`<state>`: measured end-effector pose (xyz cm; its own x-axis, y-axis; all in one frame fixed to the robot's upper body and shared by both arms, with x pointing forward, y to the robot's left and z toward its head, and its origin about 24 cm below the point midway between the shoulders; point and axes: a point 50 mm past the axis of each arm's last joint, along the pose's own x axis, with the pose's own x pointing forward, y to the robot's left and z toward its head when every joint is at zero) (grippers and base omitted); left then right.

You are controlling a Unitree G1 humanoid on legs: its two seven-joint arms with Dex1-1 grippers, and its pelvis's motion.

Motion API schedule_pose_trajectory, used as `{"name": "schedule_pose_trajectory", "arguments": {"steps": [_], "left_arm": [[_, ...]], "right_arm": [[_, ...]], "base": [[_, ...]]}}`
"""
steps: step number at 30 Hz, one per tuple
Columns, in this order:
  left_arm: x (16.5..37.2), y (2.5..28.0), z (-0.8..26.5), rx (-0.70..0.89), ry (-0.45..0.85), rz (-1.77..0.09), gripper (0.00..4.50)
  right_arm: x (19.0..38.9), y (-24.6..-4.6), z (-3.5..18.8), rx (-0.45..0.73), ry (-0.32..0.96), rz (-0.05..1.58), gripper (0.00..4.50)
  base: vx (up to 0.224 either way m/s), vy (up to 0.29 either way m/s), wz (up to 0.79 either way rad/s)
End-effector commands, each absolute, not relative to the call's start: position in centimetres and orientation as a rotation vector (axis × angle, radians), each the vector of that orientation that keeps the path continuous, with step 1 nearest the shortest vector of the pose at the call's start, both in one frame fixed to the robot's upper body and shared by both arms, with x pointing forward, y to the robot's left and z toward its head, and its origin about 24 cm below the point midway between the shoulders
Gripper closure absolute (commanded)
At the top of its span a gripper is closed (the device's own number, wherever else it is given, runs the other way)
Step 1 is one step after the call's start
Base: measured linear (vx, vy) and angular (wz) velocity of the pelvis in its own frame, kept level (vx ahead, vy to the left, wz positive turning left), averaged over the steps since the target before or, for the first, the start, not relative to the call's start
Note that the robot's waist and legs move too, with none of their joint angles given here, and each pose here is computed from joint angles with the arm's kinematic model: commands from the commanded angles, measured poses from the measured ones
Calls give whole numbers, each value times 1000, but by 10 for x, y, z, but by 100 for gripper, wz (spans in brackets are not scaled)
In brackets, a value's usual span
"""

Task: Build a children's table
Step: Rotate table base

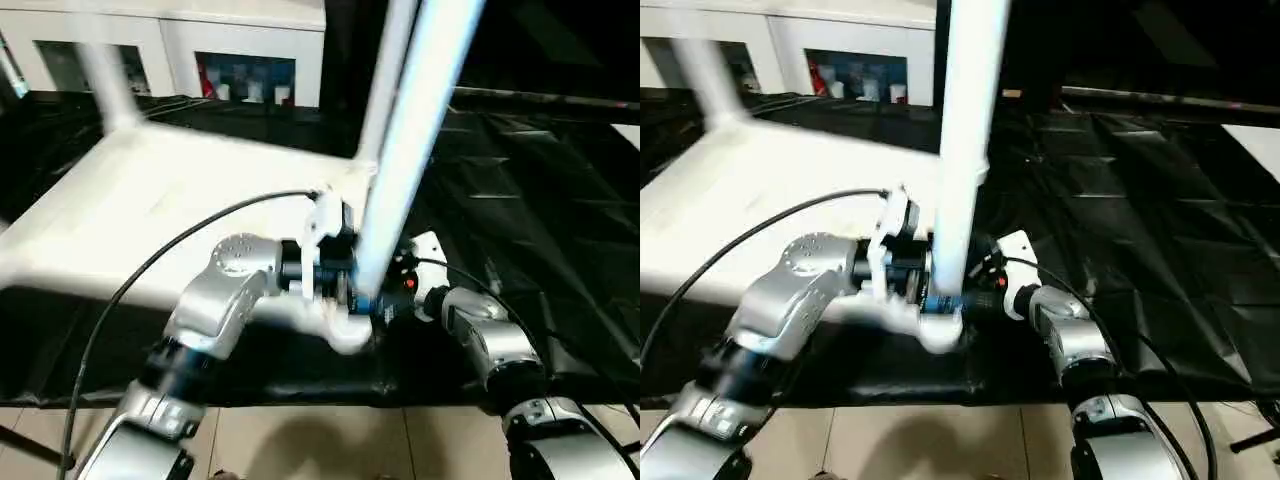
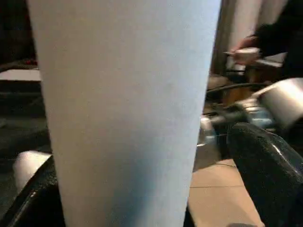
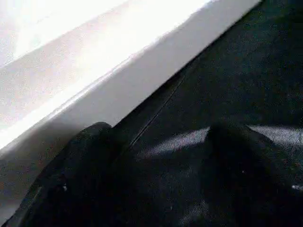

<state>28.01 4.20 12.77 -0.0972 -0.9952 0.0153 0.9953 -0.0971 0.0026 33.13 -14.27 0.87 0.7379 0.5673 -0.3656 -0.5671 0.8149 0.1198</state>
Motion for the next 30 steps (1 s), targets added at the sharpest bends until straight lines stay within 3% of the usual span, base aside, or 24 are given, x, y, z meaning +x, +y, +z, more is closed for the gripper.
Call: {"name": "schedule_pose_trajectory", "arguments": {"steps": [1, 4, 6, 9, 15, 22, 30], "left_arm": [[274, 27, 131, 29, -52, -1708, 5], [280, 26, 127, 75, -62, -1653, 5], [304, 31, 117, 201, -36, -1441, 5], [316, 45, 110, 294, -5, -1350, 5], [312, 70, 100, 338, 93, -1417, 5], [292, 98, 84, 364, 239, -1573, 5], [308, 120, 71, 541, 348, -1455, 66]], "right_arm": [[342, -144, 24, -5, 336, 600, 66], [343, -145, 25, -8, 330, 589, 66], [346, -150, 28, -18, 313, 548, 66], [345, -156, 30, -27, 300, 534, 66], [337, -169, 33, -55, 291, 567, 66], [314, -192, 44, -145, 293, 752, 66], [285, -206, 62, -246, 344, 950, 66]], "base": [[0, 0, 0], [0, 0, 0], [0, 0, 0], [0, 0, 0], [0, 0, 0], [0, 0, 0], [0, 0, 0]]}}
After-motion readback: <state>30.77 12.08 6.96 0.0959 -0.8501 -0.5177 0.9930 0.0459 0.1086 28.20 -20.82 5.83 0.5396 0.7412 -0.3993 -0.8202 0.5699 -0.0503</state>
